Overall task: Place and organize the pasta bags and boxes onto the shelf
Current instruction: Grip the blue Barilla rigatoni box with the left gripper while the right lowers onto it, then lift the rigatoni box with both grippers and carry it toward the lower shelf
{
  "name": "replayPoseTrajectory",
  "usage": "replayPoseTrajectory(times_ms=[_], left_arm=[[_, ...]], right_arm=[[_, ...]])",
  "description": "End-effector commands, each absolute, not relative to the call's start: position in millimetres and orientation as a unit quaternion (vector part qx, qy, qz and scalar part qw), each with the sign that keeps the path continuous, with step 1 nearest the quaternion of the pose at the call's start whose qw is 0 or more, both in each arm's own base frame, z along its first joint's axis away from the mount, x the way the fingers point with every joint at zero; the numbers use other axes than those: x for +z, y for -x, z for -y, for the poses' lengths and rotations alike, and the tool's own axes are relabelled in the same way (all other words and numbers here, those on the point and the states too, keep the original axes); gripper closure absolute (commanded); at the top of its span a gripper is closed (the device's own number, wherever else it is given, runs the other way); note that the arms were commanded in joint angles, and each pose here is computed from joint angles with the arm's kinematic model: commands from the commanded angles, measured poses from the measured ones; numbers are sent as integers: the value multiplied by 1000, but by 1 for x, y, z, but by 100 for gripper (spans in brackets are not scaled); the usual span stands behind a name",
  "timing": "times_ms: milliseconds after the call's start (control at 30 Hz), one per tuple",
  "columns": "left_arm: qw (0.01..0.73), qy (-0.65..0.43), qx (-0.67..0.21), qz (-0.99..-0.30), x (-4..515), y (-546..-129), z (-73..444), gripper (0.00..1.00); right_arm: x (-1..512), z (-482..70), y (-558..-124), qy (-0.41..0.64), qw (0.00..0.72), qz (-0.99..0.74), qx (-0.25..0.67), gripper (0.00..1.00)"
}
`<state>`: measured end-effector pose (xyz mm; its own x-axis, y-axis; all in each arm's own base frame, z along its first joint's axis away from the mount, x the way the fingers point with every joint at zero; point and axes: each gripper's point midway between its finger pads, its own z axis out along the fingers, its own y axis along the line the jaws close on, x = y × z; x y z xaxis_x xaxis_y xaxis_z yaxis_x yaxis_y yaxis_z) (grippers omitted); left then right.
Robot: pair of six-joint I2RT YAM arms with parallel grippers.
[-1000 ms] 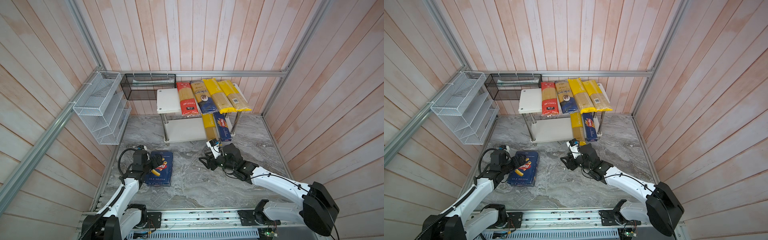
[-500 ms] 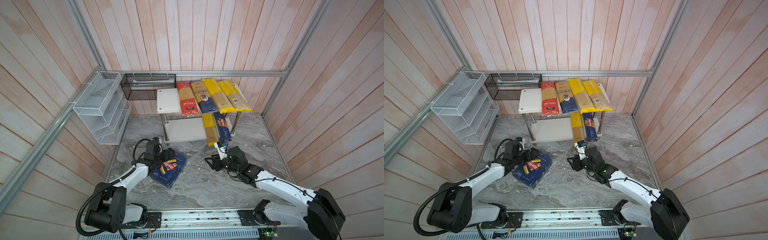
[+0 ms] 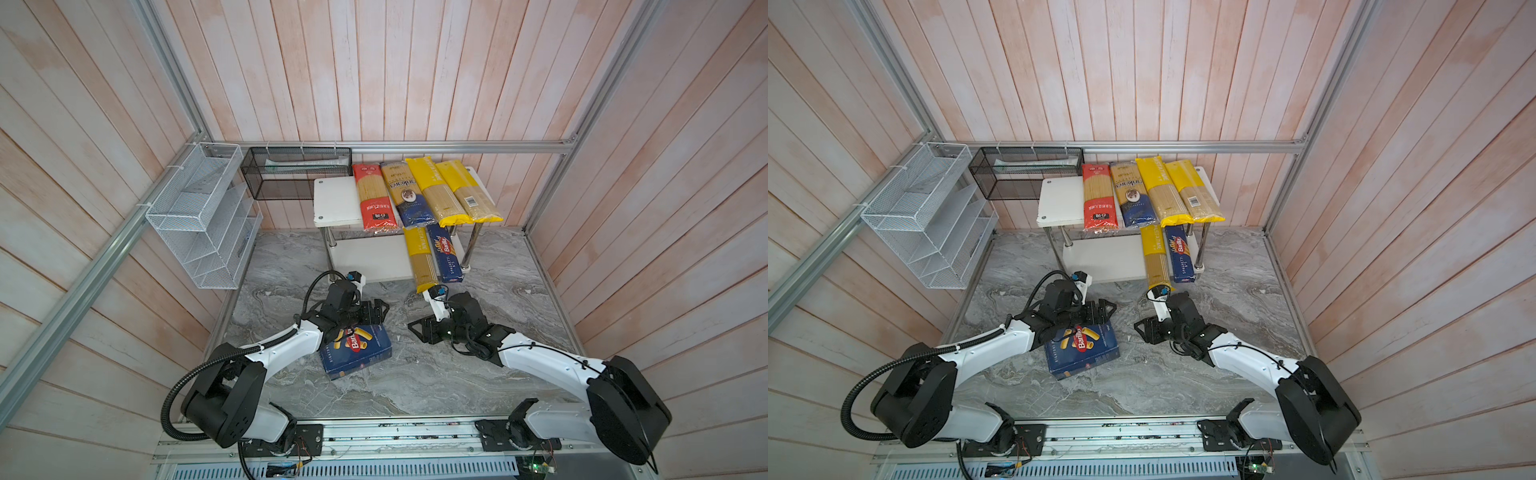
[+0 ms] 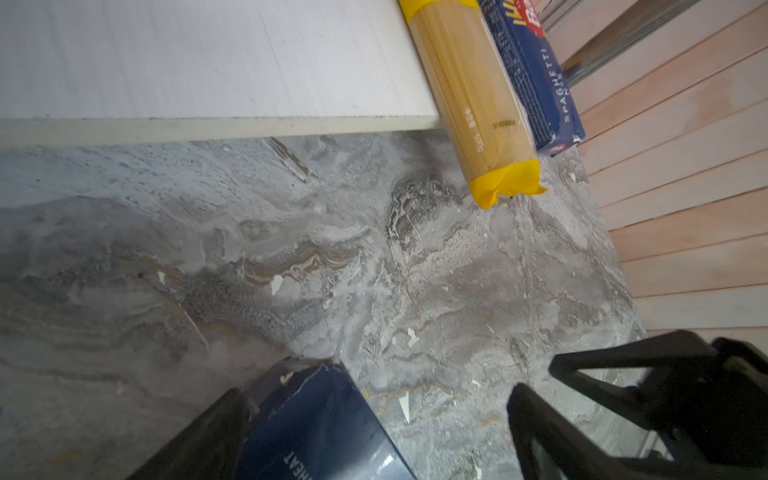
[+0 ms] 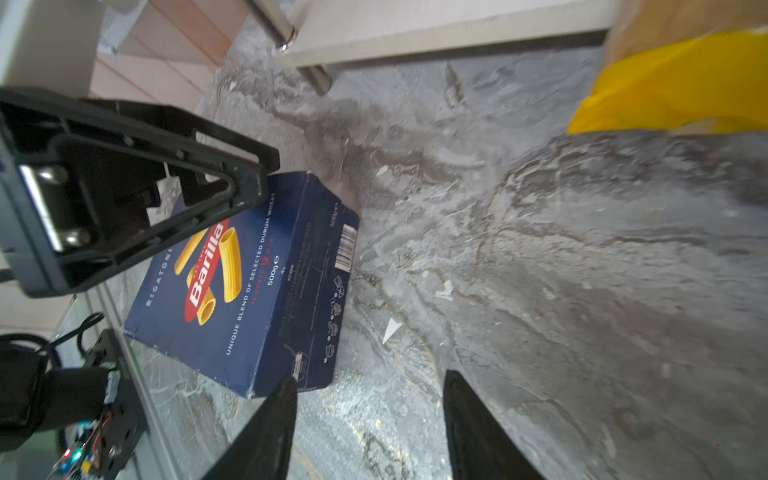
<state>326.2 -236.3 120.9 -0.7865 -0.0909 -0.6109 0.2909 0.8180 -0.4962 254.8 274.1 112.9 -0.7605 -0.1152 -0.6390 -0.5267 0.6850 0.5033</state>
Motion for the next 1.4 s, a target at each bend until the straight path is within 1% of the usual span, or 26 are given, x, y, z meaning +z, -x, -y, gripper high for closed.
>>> replayPoseTrajectory(times_ms=[0, 67, 167, 300, 367, 500, 633, 733, 967, 1200, 1367], left_arm=[[337, -12, -239, -911, 146, -322, 204, 0], [340, 20, -210, -916, 154, -309, 180, 0], [326, 67, -191, -923, 155, -282, 153, 0], [303, 144, -175, -926, 139, -248, 123, 0], [307, 191, -166, -917, 128, -234, 105, 0], [297, 238, -168, -909, 114, -219, 93, 0], [289, 259, -144, -910, 113, -206, 80, 0], [284, 258, -152, -911, 107, -202, 81, 0], [259, 240, -234, -906, 86, -204, 113, 1], [270, 225, -254, -901, 91, -209, 121, 0], [275, 203, -263, -902, 95, -214, 129, 0]], right_arm=[[132, -300, -257, 235, 288, -844, 388, 44], [136, -308, -263, 241, 291, -838, 393, 44], [138, -318, -268, 251, 288, -833, 401, 44], [131, -325, -266, 259, 278, -831, 405, 44], [127, -329, -263, 265, 271, -830, 409, 44], [125, -341, -257, 277, 268, -821, 422, 44], [123, -353, -250, 287, 257, -812, 438, 44], [119, -361, -245, 294, 251, -810, 441, 44], [108, -364, -243, 298, 243, -817, 430, 44], [93, -370, -236, 318, 237, -826, 401, 44], [86, -365, -240, 304, 238, -838, 385, 44]])
